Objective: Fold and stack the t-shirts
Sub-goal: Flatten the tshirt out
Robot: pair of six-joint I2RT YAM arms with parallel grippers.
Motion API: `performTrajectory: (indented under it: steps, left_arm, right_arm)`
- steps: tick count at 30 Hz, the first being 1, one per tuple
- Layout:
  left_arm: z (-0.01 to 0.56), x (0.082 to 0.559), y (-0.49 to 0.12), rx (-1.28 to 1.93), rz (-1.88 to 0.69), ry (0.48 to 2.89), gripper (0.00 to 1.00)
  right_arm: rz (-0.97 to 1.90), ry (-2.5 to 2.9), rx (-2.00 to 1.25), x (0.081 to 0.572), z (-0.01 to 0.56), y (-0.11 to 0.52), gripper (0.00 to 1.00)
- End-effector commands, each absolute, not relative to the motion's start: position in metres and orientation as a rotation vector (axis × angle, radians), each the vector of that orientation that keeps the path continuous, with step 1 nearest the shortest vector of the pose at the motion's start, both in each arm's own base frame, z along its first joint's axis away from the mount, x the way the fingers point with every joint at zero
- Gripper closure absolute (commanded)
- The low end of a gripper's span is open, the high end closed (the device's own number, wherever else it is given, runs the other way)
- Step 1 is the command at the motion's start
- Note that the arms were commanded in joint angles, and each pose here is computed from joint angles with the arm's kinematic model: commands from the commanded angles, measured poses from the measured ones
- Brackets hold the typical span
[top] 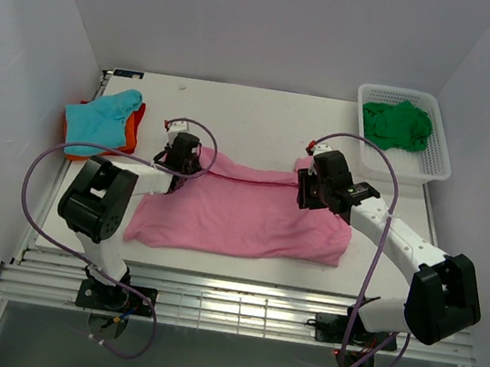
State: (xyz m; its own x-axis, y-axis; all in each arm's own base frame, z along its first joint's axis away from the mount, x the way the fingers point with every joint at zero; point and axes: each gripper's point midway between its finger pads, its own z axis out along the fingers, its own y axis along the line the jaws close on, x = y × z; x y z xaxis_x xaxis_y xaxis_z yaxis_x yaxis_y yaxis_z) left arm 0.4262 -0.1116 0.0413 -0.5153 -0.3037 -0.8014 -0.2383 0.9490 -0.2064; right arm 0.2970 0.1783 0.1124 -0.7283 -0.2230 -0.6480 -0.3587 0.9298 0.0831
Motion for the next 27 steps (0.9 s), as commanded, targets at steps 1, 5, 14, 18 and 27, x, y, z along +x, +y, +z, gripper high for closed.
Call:
performTrajectory:
  steps: [1,5,14,18,27]
  left_arm:
    - [0.041,0.426,-0.107,-0.402,-0.088,2.127,0.6]
    - [0.038,0.426,-0.106,-0.404,-0.083,2.135,0.6]
    - [0.029,0.425,-0.105,-0.417,-0.084,2.152,0.59]
    - [0.026,0.427,-0.106,-0.422,-0.092,2.159,0.59]
    - [0.024,0.43,-0.105,-0.429,-0.091,2.161,0.61]
  right_arm:
    - [0.277,2.395,-0.405,0.299,0.115,0.181,0.56]
    - [0.278,2.395,-0.406,0.299,0.115,0.182,0.56]
    - [0.275,2.405,-0.405,0.299,0.112,0.181,0.56]
    - [0.277,2.402,-0.404,0.299,0.114,0.182,0.56]
    - [0.27,2.403,-0.402,0.299,0.113,0.18,0.56]
